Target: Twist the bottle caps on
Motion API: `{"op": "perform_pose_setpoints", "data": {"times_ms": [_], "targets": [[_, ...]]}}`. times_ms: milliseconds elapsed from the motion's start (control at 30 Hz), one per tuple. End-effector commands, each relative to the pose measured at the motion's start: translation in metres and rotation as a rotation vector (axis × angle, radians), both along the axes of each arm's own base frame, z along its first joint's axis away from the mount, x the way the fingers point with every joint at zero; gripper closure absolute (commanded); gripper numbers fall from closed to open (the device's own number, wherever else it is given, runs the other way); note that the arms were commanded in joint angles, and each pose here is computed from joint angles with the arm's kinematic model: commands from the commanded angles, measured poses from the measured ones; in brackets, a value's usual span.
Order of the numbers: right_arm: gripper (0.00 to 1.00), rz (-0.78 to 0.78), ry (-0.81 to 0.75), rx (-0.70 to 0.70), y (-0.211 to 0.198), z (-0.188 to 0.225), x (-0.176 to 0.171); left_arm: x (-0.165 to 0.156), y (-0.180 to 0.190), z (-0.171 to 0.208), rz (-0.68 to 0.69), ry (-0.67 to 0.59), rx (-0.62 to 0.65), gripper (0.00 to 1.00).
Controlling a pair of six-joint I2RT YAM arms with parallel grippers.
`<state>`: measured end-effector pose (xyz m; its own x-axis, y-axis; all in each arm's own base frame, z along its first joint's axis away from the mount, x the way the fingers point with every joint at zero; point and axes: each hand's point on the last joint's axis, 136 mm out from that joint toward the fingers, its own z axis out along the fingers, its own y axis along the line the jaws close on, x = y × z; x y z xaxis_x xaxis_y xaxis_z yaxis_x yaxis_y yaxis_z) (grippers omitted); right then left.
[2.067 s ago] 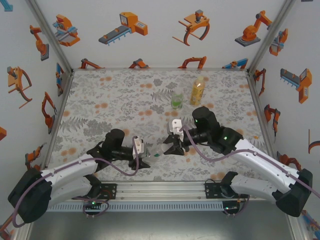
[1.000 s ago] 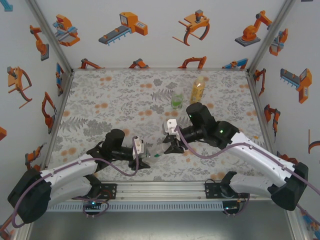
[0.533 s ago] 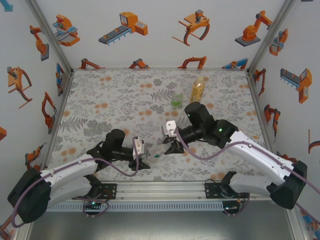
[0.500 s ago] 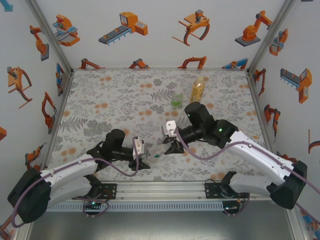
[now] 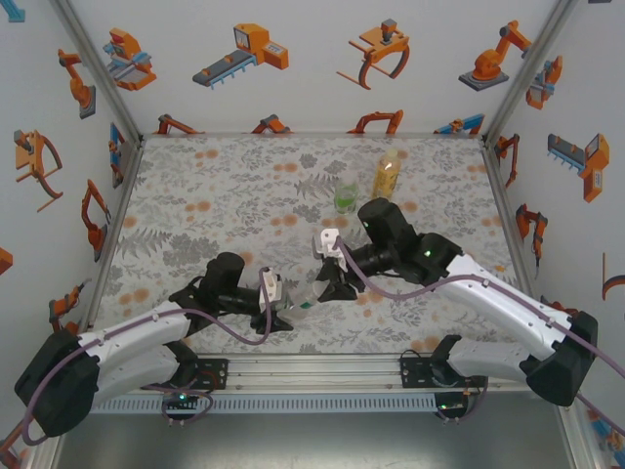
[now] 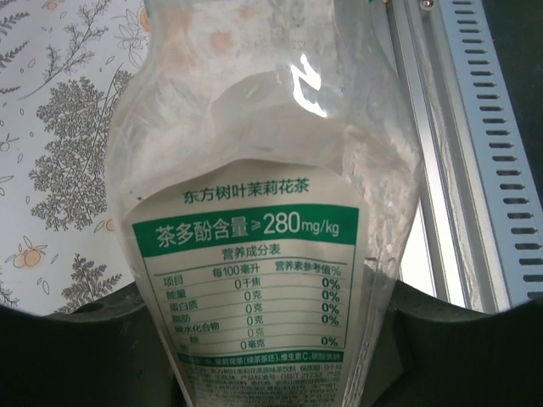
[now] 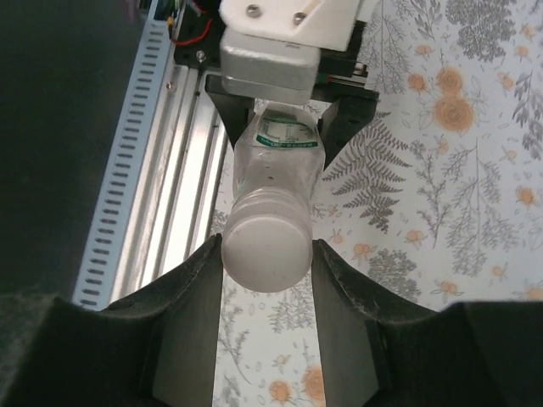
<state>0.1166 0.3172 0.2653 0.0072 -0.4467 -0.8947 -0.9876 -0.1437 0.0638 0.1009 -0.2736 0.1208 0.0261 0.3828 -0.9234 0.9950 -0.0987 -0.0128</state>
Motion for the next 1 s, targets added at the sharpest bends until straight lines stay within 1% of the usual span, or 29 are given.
{"op": "perform_pose_setpoints", "data": {"times_ms": [0, 133, 200, 300, 400, 467, 533, 600, 700, 833, 967], "targets": [[0.91, -0.146, 0.226, 0.038, 0.014, 0.006, 0.01, 0.002, -0.008, 0.028, -0.029, -0.084, -0.079, 1.0], [0.91, -0.387, 0.435, 0.075, 0.012, 0.007, 0.031, 0.004, -0.006, 0.028, -0.01, -0.096, -0.073, 1.0], [0.91, -0.533, 0.548, 0.081, 0.007, 0.001, 0.043, 0.005, -0.005, 0.029, -0.001, -0.106, -0.079, 1.0], [0.91, -0.712, 0.707, 0.06, -0.001, -0.013, 0.052, 0.009, -0.004, 0.029, 0.028, -0.116, -0.081, 1.0], [0.89, -0.85, 0.856, 0.012, -0.005, -0.027, 0.052, 0.013, -0.003, 0.027, 0.059, -0.127, -0.08, 1.0], [0.87, -0.904, 0.927, -0.023, -0.005, -0.033, 0.051, 0.016, -0.004, 0.026, 0.067, -0.126, -0.074, 1.0], [0.86, -0.939, 0.983, -0.056, -0.004, -0.038, 0.05, 0.016, -0.005, 0.024, 0.064, -0.12, -0.069, 1.0], [0.87, -0.989, 1.017, -0.111, -0.008, -0.046, 0.048, 0.017, -0.006, 0.023, 0.064, -0.111, -0.063, 1.0], [0.88, -1.027, 1.007, -0.174, -0.014, -0.049, 0.046, 0.017, -0.006, 0.021, 0.06, -0.105, -0.058, 1.0], [0.9, -1.061, 0.962, -0.201, -0.021, -0.043, 0.049, 0.015, -0.007, 0.02, 0.048, -0.102, -0.053, 1.0], [0.91, -1.047, 0.959, -0.21, -0.016, -0.035, 0.05, 0.013, -0.008, 0.019, 0.037, -0.102, -0.046, 1.0]]}}
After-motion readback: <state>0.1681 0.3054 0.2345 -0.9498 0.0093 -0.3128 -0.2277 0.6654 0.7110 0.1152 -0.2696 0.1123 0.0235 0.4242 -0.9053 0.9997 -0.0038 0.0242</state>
